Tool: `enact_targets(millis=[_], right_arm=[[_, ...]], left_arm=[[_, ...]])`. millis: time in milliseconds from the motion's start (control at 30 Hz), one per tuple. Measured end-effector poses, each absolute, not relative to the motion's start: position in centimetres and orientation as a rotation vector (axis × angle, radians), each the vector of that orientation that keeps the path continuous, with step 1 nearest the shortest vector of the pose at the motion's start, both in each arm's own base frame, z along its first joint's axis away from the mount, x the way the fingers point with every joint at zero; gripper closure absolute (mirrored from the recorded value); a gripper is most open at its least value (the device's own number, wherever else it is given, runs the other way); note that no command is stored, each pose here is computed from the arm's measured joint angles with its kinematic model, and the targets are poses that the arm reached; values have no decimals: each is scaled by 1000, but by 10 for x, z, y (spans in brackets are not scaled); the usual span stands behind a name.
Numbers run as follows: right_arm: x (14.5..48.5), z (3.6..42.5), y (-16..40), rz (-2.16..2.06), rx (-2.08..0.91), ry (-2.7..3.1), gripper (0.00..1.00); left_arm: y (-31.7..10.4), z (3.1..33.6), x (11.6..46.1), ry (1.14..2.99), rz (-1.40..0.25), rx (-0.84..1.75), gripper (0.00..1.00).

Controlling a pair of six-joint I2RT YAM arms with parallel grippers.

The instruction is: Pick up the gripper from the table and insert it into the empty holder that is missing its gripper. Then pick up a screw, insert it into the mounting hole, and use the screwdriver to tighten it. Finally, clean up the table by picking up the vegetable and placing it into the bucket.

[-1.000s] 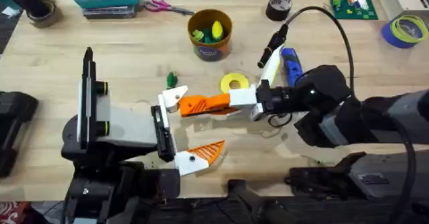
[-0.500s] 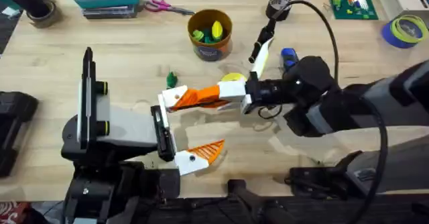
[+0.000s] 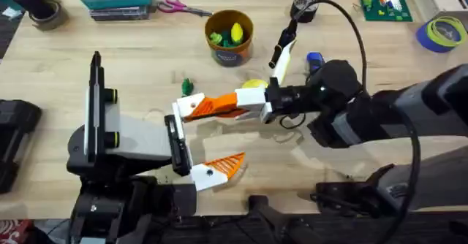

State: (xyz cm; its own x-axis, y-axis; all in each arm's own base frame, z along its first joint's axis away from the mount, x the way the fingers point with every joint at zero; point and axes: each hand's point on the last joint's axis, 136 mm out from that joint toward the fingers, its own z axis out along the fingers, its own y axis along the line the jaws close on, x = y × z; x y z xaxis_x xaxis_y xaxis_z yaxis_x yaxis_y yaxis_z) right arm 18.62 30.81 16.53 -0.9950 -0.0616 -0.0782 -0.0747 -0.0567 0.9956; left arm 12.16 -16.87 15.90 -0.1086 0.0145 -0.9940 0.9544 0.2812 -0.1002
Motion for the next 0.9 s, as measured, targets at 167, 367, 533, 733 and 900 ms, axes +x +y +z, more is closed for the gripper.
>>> enact_targets(millis=[167, 367, 533, 733, 900], right_arm=[[186, 166, 309, 2275, -166, 2151, 993], [187, 167, 311, 2281, -187, 2157, 993], [190, 166, 314, 2286, -203, 2162, 993], [192, 166, 315, 2289, -213, 2163, 993], [192, 166, 315, 2289, -213, 2163, 993]], left_arm=[[-169, 159, 122, 1429, -1056, 965, 15], [-168, 159, 122, 1426, -1047, 966, 15], [-167, 159, 124, 1430, -1038, 958, 15], [-167, 159, 126, 1432, -1031, 952, 15], [-167, 159, 126, 1432, -1031, 952, 15]])
